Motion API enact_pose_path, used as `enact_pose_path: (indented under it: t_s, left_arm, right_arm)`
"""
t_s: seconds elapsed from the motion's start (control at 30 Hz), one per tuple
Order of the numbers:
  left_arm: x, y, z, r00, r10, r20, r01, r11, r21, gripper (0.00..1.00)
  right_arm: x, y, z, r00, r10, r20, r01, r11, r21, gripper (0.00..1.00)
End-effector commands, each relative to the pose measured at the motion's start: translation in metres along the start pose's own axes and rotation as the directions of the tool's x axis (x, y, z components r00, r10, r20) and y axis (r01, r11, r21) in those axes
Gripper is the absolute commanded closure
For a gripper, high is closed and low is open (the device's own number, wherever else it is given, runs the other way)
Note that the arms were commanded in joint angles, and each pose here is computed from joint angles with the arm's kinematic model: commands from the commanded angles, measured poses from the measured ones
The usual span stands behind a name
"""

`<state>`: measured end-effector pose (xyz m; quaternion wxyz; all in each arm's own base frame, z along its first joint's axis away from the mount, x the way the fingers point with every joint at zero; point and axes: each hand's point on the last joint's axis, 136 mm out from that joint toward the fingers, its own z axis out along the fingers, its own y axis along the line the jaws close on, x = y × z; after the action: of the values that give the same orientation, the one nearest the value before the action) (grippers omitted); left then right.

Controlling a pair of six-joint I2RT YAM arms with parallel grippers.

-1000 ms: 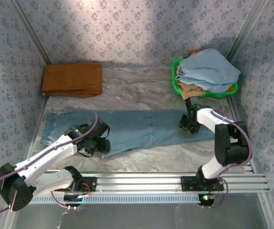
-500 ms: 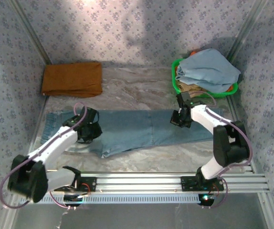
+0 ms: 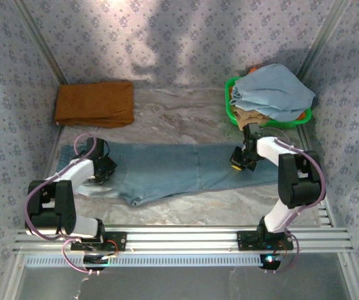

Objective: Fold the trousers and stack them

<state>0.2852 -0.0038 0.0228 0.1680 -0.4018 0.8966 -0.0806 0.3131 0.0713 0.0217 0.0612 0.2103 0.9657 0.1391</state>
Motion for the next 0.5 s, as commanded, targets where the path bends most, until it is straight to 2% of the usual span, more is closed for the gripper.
enact_pose_path:
  t_s: [0.0,0.2,0.27,0.33,0.37,0.4,0.47]
  left_arm:
    - [-0.025,0.020,0.007,0.997,-0.022,0.072,0.028,0.996,-0.085,1.00]
    - [-0.049,0.006,0.005,0.997,-0.005,0.082,0.011,0.998,-0.067,1.00]
    - [-0.053,-0.006,0.002,0.998,0.014,0.063,-0.012,0.999,-0.034,1.00]
    - [-0.056,-0.018,-0.002,0.999,0.026,0.044,-0.026,1.000,-0.002,1.00]
    - [-0.058,-0.026,-0.005,0.999,0.026,0.037,-0.027,0.999,0.024,0.99]
    - [-0.058,-0.033,-0.009,0.999,0.025,0.028,-0.027,0.998,0.049,0.96]
    - [-0.059,-0.045,-0.018,0.999,0.034,0.015,-0.035,0.995,0.096,0.87]
  right_arm:
    - [-0.001,-0.019,-0.010,1.000,0.020,0.005,-0.021,0.999,0.032,0.98]
    - [-0.019,-0.037,-0.048,0.992,0.087,0.086,-0.090,0.995,0.034,0.96]
    - [-0.029,-0.052,-0.062,0.982,0.131,0.134,-0.139,0.989,0.049,0.91]
    - [-0.040,-0.070,-0.078,0.966,0.174,0.193,-0.192,0.978,0.078,0.77]
    - [-0.045,-0.081,-0.087,0.953,0.200,0.227,-0.227,0.968,0.102,0.66]
    - [-0.050,-0.093,-0.095,0.938,0.228,0.263,-0.268,0.955,0.128,0.56]
    - [-0.054,-0.120,-0.107,0.897,0.306,0.319,-0.373,0.911,0.174,0.43]
